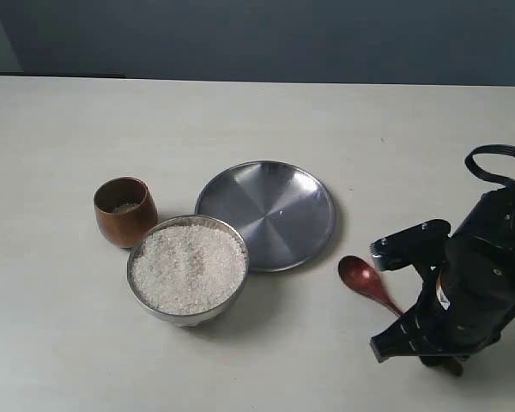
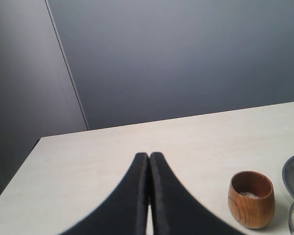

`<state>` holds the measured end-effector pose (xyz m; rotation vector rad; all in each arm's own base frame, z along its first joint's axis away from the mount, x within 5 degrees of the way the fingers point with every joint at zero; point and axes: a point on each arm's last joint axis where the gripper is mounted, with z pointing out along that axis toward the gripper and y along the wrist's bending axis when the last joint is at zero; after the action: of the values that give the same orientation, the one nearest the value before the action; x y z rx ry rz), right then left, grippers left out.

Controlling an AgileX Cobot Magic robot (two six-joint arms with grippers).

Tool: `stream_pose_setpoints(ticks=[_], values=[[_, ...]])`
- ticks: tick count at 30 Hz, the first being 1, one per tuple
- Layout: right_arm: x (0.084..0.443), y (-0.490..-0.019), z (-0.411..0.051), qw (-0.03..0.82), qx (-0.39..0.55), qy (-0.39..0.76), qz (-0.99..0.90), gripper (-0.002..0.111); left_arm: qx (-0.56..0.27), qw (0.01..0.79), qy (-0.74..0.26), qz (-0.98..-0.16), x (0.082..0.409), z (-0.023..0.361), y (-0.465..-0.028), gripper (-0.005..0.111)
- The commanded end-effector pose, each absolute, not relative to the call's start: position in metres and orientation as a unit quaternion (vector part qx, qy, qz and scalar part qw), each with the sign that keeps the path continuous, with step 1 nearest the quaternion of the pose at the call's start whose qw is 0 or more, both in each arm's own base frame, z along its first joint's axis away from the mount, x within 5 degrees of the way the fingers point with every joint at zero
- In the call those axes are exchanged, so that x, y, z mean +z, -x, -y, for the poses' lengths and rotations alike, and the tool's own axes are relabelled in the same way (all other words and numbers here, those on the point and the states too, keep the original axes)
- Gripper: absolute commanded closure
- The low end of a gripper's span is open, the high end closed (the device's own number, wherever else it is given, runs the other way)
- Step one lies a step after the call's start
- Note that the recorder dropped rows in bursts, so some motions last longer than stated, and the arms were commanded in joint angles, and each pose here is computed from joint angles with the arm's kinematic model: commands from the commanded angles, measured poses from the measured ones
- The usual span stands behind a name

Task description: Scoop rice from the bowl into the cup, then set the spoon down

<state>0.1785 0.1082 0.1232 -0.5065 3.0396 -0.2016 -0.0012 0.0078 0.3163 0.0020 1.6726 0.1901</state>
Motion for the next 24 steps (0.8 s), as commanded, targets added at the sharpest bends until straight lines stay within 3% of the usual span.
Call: stream_pose_setpoints(ticks=[1, 13, 15, 21, 24], values=[[0.124, -0.180, -0.110, 0.041, -0.057, 0.186, -0.980, 0.073, 0.085, 0.670, 0.001, -0.737, 0.318, -0.008, 0.002, 0.106], [0.126, -0.185, -0.101, 0.049, -0.110, 0.280, -0.952, 0.074, 0.085, 0.670, 0.001, -0.737, 0.318, -0.008, 0.002, 0.106], [0.123, -0.185, -0.100, 0.040, -0.108, 0.269, -0.956, 0.078, 0.085, 0.670, 0.001, -0.737, 0.318, -0.008, 0.002, 0.106], [0.107, -0.184, -0.100, 0.001, -0.111, 0.257, -0.960, 0.109, 0.085, 0.670, 0.001, -0.737, 0.318, -0.008, 0.002, 0.106], [0.100, -0.183, -0.099, -0.015, -0.115, 0.257, -0.959, 0.109, 0.085, 0.670, 0.001, -0.737, 0.318, -0.008, 0.002, 0.106]])
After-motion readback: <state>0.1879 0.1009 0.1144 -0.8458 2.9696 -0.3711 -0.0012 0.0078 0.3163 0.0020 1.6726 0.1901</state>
